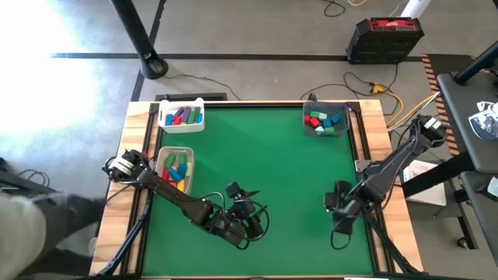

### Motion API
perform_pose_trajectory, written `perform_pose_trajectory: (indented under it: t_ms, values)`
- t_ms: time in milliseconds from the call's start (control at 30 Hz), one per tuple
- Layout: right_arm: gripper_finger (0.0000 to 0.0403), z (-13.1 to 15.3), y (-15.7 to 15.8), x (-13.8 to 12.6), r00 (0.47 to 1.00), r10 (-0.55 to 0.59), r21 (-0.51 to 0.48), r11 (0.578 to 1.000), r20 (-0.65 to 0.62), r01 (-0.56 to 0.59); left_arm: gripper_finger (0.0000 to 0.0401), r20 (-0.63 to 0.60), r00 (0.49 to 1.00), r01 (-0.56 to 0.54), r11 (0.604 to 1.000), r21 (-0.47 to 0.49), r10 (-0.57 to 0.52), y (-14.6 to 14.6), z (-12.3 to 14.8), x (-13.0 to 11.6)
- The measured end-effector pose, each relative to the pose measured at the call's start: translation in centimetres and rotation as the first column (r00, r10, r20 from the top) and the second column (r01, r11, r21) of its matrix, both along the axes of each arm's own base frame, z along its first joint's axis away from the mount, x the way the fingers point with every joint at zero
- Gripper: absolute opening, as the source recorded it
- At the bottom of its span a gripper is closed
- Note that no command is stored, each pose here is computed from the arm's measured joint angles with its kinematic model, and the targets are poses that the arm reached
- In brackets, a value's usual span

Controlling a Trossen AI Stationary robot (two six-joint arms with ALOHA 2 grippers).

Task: Sort blocks by size
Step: Put the blue half circle block into the black bin

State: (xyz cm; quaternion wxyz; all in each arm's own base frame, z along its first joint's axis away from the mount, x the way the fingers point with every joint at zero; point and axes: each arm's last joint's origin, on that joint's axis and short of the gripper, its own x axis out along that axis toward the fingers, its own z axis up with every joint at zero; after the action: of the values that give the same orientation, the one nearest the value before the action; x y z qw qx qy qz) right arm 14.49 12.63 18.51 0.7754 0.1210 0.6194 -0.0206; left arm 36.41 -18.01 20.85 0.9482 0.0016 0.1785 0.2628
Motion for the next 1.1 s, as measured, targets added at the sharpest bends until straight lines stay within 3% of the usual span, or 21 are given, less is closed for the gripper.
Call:
perform_pose_trajectory:
  t_ms: [333,567,800,1100]
  values:
    - [0.0351,0.2,0.9,-2.5,0.915,0.005,-0.062,0.998,-0.402,-0.033,0.0239,0.002,0.999,-0.037,0.999,0.003,0.037,0.7,-1.1,-0.3]
    - [0.0346,-2.4,-0.9,-3.7,0.873,-0.097,-0.139,0.990,-0.479,0.033,0.0239,0.001,0.999,-0.036,0.999,0.011,0.036,0.7,-1.9,-0.1]
    - [0.0320,-4.6,-1.8,-3.9,0.879,-0.111,-0.114,0.991,-0.464,0.066,0.0239,-0.068,0.996,0.060,0.998,-0.007,-0.060,0.3,-3.2,0.5]
    - [0.0233,-5.1,-2.0,-4.1,0.881,-0.099,-0.104,0.993,-0.463,0.057,0.0239,-0.092,0.991,0.099,0.995,-0.025,-0.100,0.2,-3.6,0.6]
